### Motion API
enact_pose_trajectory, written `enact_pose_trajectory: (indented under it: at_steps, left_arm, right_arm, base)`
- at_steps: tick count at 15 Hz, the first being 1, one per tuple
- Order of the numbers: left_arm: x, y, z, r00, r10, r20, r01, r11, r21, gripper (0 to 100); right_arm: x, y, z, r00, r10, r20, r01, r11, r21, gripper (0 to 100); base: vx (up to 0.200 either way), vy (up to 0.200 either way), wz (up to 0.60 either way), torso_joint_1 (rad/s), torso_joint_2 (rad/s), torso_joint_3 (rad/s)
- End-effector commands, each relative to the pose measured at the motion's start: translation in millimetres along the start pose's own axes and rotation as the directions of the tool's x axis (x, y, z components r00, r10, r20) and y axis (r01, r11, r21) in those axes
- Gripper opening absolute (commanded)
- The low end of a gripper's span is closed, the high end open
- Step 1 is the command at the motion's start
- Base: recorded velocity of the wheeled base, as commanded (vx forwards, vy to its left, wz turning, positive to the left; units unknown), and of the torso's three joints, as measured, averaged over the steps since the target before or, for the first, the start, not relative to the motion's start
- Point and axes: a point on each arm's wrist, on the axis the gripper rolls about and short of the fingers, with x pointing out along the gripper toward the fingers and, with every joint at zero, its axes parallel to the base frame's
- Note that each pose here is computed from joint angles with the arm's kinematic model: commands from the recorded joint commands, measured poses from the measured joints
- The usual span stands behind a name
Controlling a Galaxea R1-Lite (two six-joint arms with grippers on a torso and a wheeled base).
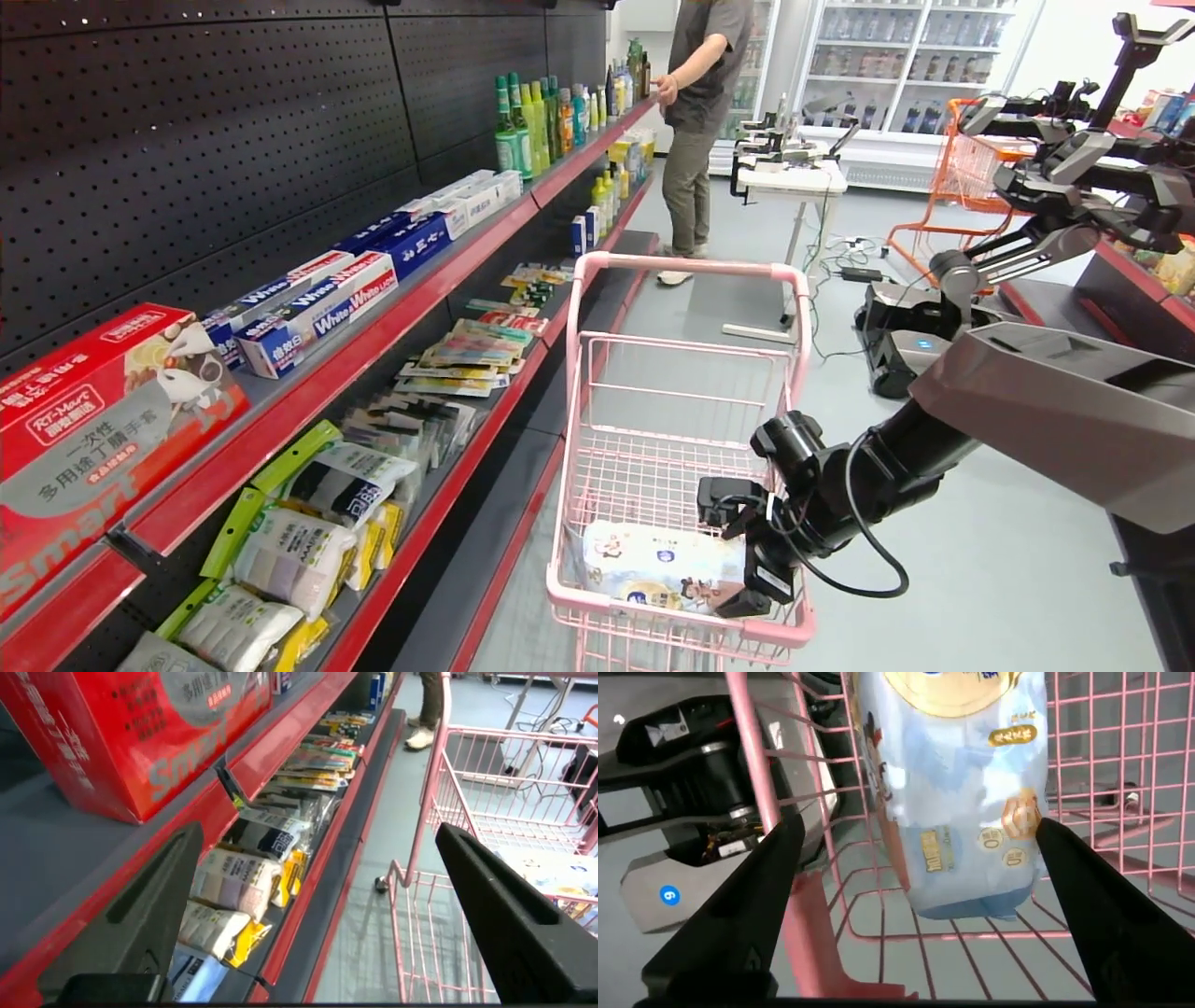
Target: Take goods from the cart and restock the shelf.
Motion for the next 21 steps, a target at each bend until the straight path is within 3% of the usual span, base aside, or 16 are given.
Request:
enact_pose_trajectory:
  at_steps: [1, 4, 15, 21]
  left_arm:
    - [0, 0.0, 0.1, 1.0, 0.0, -0.001, 0.0, 1.0, 0.0, 100]
    - [0, 0.0, 0.1, 1.0, 0.0, -0.001, 0.0, 1.0, 0.0, 100]
    - [0, 0.0, 0.1, 1.0, 0.0, -0.001, 0.0, 1.0, 0.0, 100]
    - [0, 0.0, 0.1, 1.0, 0.0, -0.001, 0.0, 1.0, 0.0, 100]
  right_arm:
    - [-5, -6, -2, 1.0, -0.018, 0.009, 0.018, 1.0, 0.009, 100]
    - [-8, -10, 3, 0.999, -0.029, 0.045, 0.029, 1.0, -0.002, 100]
    - [18, -24, -1, 0.998, -0.007, 0.057, 0.007, 1.0, 0.009, 100]
    - [23, -24, 3, 0.997, 0.014, 0.079, -0.013, 1.0, -0.003, 100]
  base:
    - [0.0, 0.0, 0.0, -0.163, 0.37, 0.198]
    - [0.0, 0.0, 0.0, -0.032, 0.07, 0.042]
    - [0.0, 0.0, 0.0, -0.002, 0.01, 0.006]
    - [0.0, 0.0, 0.0, -0.168, 0.38, 0.209]
